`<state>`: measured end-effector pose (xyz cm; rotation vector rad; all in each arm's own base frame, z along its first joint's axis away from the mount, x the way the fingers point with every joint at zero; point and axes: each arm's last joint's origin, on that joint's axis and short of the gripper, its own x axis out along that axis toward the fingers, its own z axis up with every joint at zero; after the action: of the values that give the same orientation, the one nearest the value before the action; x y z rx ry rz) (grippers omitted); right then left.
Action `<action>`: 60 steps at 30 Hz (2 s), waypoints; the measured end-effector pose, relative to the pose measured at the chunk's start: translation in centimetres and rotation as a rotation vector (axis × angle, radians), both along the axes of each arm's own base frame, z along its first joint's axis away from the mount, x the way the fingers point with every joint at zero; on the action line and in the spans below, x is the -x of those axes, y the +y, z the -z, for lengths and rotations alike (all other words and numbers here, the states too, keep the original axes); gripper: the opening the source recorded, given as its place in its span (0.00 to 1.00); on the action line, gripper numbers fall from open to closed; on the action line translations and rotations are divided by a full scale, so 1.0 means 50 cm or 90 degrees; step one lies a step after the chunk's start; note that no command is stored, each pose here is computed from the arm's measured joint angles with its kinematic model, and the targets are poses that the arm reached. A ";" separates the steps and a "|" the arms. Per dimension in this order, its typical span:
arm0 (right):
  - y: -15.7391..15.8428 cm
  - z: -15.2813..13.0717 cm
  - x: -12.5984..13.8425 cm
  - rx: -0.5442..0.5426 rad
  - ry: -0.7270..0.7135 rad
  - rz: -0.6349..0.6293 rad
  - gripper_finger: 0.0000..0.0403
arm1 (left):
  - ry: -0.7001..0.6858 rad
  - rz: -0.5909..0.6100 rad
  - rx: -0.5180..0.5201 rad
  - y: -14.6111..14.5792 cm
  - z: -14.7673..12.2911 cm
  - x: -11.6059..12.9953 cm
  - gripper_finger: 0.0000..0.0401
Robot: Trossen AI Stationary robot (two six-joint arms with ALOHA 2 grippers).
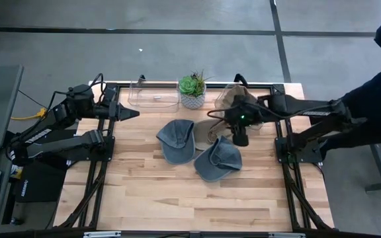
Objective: Pick & Place hat
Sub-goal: Put the right blue cap into the left transparent bin
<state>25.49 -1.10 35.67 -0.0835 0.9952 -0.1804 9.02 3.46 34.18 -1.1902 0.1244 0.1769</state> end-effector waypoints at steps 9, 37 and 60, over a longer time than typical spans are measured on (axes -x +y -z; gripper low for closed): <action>0.067 0.054 -0.048 -0.241 0.022 0.257 0.41 | 0.010 0.007 0.006 -0.001 0.003 0.001 0.58; 0.346 0.200 -0.036 -0.432 0.156 0.911 0.41 | -0.003 0.130 -0.012 -0.012 0.002 0.001 0.58; 0.341 0.239 -0.050 -0.013 0.244 0.160 0.41 | 0.030 0.167 -0.037 -0.016 0.015 0.004 0.58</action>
<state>27.97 15.93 23.70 0.0286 1.3899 -0.3941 8.81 2.68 33.42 -1.1003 0.3133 -0.0224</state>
